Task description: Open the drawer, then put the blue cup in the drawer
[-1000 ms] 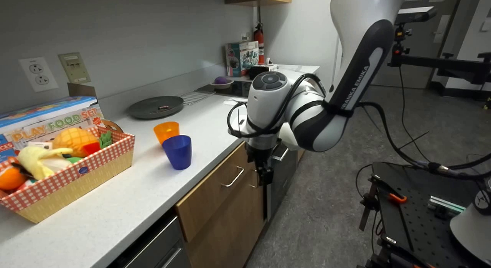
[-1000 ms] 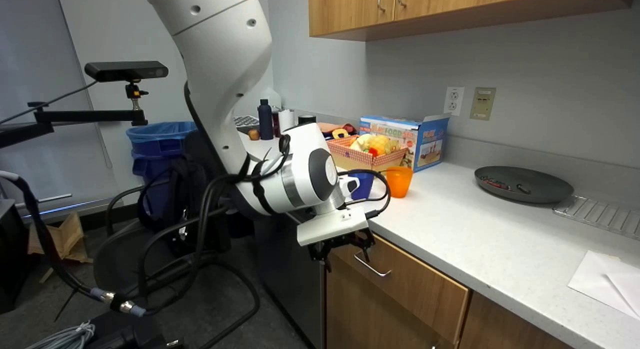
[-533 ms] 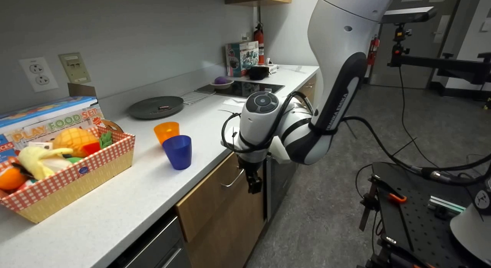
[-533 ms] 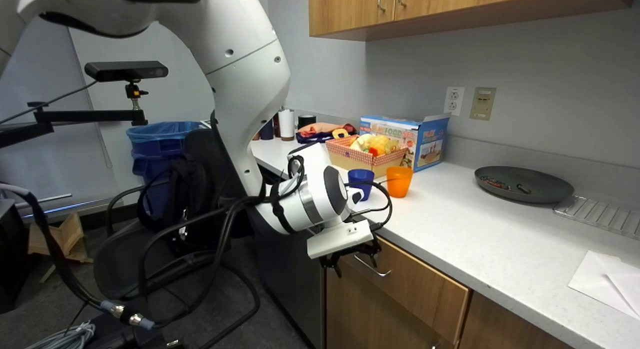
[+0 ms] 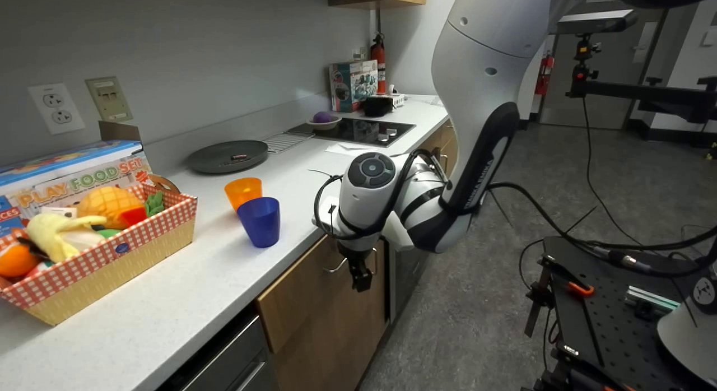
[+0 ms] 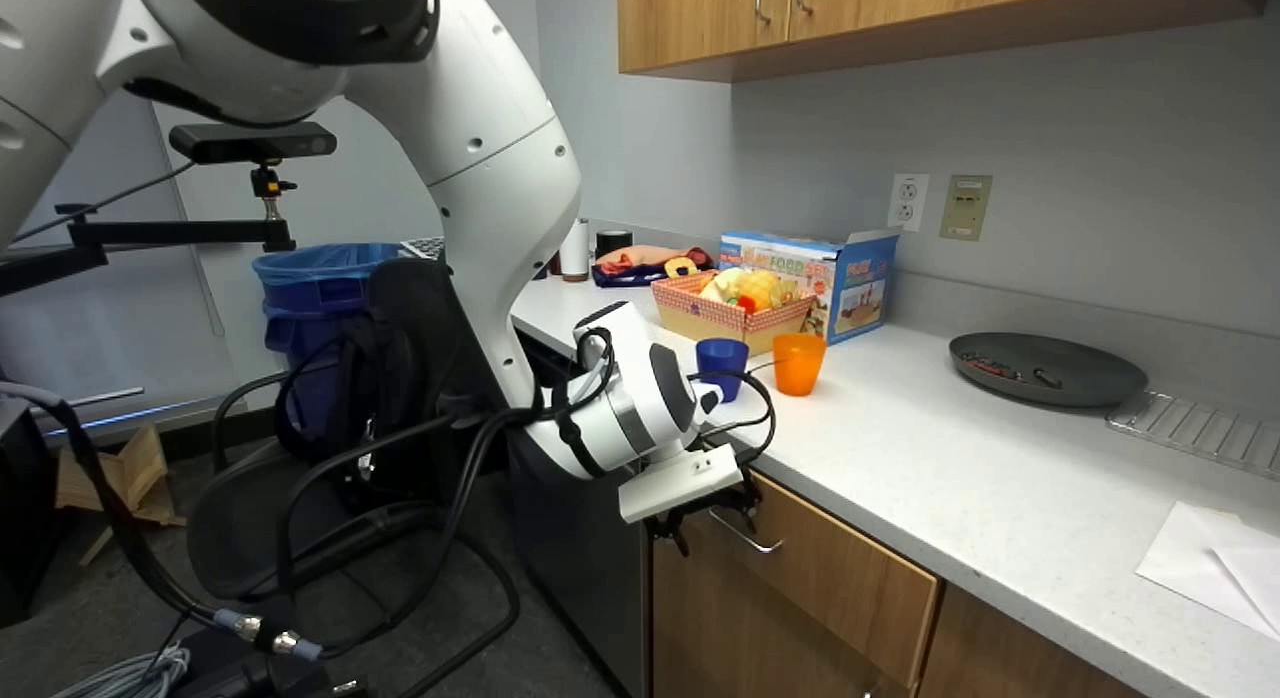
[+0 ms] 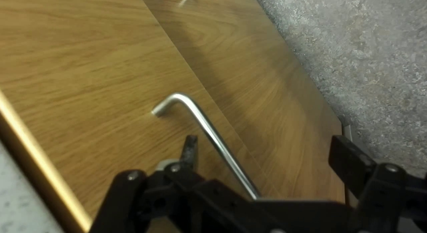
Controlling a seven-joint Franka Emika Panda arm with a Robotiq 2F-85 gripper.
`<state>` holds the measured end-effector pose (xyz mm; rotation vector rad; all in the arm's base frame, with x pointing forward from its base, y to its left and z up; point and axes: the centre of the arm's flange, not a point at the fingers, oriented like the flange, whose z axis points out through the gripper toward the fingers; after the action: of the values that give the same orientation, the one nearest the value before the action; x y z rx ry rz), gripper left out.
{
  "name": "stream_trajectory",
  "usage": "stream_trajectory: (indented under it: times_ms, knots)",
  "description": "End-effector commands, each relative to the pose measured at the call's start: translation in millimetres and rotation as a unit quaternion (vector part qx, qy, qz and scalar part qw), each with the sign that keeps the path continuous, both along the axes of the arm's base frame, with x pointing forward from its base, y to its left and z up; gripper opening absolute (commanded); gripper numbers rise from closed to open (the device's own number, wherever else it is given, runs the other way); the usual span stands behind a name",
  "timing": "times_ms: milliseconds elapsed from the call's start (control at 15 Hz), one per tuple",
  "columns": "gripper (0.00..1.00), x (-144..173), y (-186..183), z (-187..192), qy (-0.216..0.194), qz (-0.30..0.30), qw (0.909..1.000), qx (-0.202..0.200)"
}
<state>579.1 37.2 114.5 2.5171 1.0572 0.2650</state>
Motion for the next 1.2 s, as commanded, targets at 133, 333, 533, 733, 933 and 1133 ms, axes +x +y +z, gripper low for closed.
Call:
stream_trajectory:
  times_ms: [133, 333, 533, 733, 933, 1133]
  knots:
    - [1.0, 7, -2, -23, 0.003, -0.004, 1.0, 0.0]
    - [1.0, 3, -2, -19, 0.012, -0.013, 0.9998, 0.006]
    - [1.0, -9, -3, -9, 0.034, -0.021, 0.999, 0.023]
    - [1.0, -27, -2, 0, 0.058, -0.03, 0.9967, 0.048]
    - [1.0, -50, -5, 11, 0.072, -0.031, 0.9946, 0.068]
    - [1.0, -67, -11, 30, 0.061, -0.028, 0.9943, 0.083]
